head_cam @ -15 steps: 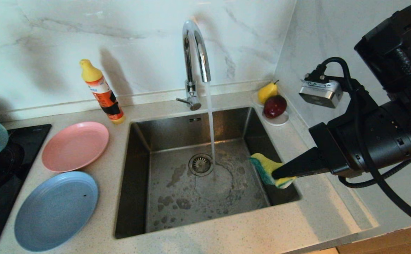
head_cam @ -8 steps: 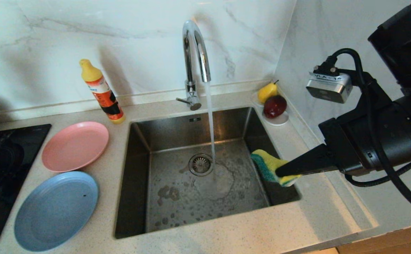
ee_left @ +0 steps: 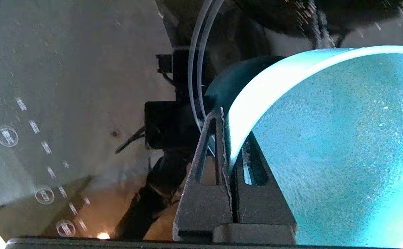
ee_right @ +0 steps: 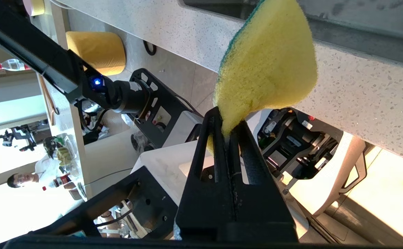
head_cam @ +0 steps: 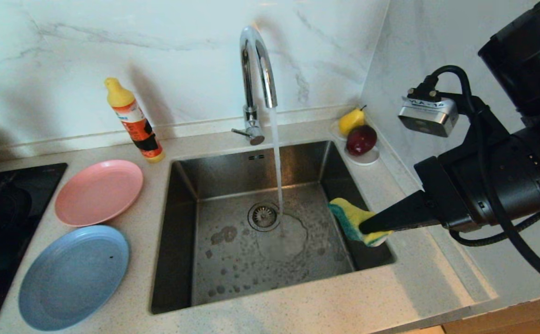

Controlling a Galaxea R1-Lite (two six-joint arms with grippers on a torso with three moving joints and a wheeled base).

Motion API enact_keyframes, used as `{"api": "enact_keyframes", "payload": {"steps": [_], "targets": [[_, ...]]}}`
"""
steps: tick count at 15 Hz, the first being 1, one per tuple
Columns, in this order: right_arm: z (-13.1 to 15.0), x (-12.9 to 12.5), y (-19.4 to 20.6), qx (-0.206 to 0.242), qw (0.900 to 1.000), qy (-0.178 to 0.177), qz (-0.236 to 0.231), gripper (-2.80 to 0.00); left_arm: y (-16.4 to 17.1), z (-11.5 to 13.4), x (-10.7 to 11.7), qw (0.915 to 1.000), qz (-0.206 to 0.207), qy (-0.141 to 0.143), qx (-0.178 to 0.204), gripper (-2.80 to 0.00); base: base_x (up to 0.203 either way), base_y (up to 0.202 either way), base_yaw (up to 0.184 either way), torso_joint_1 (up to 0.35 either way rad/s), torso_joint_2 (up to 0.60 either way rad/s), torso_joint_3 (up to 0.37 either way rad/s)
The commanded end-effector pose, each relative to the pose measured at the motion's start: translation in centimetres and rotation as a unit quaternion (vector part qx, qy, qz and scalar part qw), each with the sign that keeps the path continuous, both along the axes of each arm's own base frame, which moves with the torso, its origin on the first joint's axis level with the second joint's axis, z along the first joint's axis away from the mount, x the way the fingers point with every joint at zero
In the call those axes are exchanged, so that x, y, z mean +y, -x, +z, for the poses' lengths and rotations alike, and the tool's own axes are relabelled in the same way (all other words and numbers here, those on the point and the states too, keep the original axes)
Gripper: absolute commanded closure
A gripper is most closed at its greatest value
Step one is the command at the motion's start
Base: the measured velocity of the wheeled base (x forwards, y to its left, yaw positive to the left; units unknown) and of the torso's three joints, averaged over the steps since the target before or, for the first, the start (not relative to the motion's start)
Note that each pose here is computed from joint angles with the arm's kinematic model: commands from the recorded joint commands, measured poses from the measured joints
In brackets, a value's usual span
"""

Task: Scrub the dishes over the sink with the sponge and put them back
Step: Place the bowl on the table

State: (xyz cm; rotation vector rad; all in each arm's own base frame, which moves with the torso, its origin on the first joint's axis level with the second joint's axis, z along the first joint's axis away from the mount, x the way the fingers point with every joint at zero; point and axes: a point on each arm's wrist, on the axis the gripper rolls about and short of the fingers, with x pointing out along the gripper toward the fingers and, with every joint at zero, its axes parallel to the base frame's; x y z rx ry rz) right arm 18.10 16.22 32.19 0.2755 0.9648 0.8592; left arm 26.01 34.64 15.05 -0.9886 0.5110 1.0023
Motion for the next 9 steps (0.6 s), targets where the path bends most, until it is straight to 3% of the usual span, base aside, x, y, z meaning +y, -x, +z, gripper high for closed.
{"api": "enact_keyframes", "payload": {"steps": [1, 5, 6, 9], "targets": [[-0.2, 0.3, -0.3, 0.006, 1.0, 0.003, 0.0, 0.0, -0.1, -0.4, 0.6, 0.9998, 0.002, 0.016, -0.014, 0.0, 0.0, 0.0, 0.0, 0.0, 0.0, 0.0], [0.0, -0.1, 0.1, 0.004, 1.0, 0.001, -0.001, 0.0, 0.0, -0.6, 0.4, 0.9995, 0.001, 0.03, -0.007, 0.0, 0.0, 0.0, 0.0, 0.0, 0.0, 0.0], [0.1, -0.2, 0.3, 0.002, 1.0, -0.001, 0.0, 0.0, 0.0, -0.7, 0.4, 0.9994, 0.0, 0.033, -0.007, -2.8, 0.0, 0.0, 0.0, 0.0, 0.0, 0.0], [0.5, -0.7, 0.9, -0.003, 1.0, -0.006, -0.001, 0.0, 0.6, 1.2, -0.2, 0.9982, -0.008, 0.044, -0.041, -2.8, 0.0, 0.0, 0.0, 0.0, 0.0, 0.0]]}}
